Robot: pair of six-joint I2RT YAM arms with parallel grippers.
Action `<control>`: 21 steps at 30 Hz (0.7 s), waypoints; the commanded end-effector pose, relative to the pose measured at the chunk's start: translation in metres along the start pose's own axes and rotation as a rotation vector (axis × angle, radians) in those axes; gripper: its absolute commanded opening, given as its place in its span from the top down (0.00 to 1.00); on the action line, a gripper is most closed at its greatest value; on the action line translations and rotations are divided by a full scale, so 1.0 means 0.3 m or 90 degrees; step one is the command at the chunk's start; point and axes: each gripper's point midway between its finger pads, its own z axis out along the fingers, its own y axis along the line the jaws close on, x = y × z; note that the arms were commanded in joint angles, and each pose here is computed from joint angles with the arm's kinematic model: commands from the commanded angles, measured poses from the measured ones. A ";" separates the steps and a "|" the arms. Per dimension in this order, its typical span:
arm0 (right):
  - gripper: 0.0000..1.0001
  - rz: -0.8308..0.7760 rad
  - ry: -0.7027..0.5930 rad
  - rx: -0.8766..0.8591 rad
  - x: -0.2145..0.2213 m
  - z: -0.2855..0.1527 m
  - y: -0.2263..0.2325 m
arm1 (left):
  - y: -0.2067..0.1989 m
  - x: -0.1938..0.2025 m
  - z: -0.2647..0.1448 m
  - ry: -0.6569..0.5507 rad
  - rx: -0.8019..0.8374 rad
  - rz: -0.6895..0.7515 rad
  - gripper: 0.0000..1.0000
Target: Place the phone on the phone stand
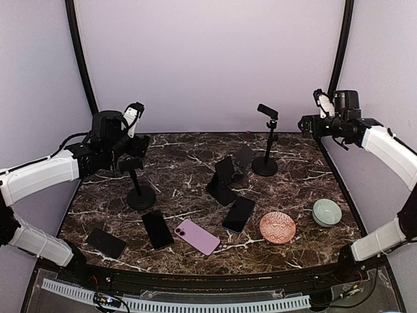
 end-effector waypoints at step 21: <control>0.00 0.003 0.008 -0.285 0.281 -0.091 0.178 | -0.761 -0.100 -0.280 0.064 0.430 -0.049 0.25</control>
